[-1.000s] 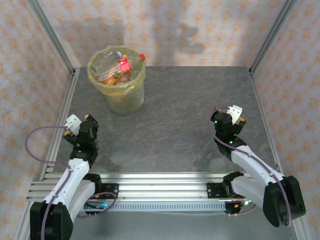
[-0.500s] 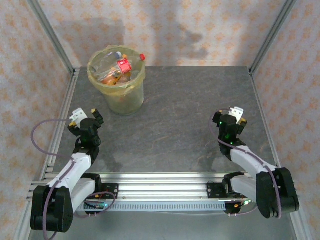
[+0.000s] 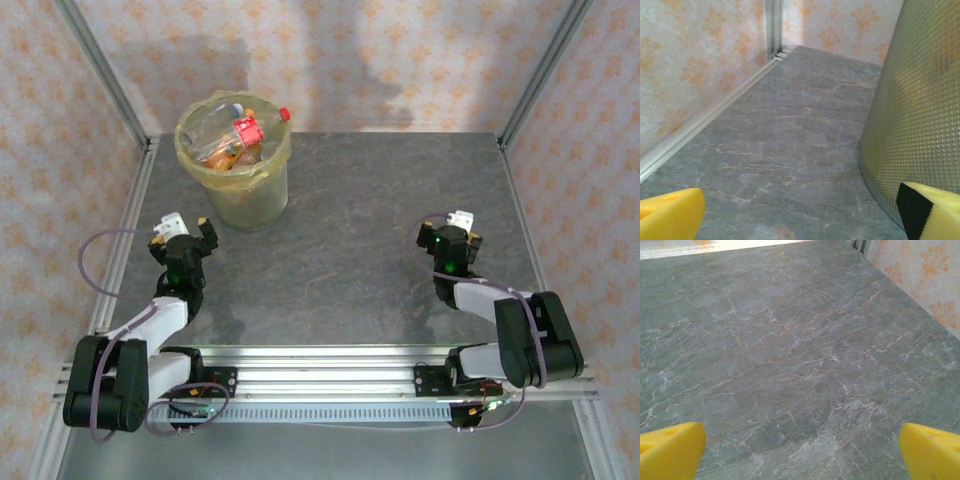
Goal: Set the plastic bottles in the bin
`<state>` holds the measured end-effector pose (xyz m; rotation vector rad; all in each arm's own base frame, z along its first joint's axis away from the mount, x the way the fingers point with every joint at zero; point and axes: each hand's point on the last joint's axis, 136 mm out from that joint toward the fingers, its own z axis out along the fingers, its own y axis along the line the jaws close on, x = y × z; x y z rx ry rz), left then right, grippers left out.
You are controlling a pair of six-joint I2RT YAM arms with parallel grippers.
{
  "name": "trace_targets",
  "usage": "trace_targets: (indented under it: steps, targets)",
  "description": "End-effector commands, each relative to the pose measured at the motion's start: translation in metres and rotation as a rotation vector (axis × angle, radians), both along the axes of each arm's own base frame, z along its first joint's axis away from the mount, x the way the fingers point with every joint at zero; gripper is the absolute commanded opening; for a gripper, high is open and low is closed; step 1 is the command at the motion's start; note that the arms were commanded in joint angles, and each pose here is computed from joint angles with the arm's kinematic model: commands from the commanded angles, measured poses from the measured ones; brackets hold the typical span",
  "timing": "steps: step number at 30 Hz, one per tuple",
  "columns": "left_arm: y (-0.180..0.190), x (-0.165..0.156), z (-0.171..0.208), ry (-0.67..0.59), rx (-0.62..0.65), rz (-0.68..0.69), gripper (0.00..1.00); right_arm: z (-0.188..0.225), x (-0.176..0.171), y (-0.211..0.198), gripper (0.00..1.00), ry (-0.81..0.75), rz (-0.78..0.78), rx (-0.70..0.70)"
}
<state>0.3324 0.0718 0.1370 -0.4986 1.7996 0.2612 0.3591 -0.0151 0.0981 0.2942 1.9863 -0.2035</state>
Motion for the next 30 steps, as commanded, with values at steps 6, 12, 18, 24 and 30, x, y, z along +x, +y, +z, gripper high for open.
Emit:
trace_targets:
  steps: [6, 12, 18, 24, 30]
  targets:
    - [-0.007, 0.015, 0.0, -0.035, 0.028, -0.065, 1.0, 0.021, 0.017, 0.0, 0.99, -0.115, 0.082, 0.023]
    - [-0.014, 0.028, -0.011, 0.002, 0.034, -0.113, 1.0, 0.006, 0.021, -0.009, 0.99, -0.126, 0.07, 0.066]
    - [-0.024, 0.043, -0.034, 0.055, 0.036, -0.177, 1.0, -0.005, 0.028, -0.009, 0.99, -0.113, 0.068, 0.066]
    - [-0.037, 0.057, -0.042, 0.122, 0.049, -0.246, 1.0, -0.007, 0.032, -0.004, 0.99, -0.079, 0.104, 0.069]
    - [-0.041, 0.059, -0.043, 0.133, 0.057, -0.27, 1.0, -0.01, 0.035, 0.003, 0.99, -0.06, 0.18, 0.119]
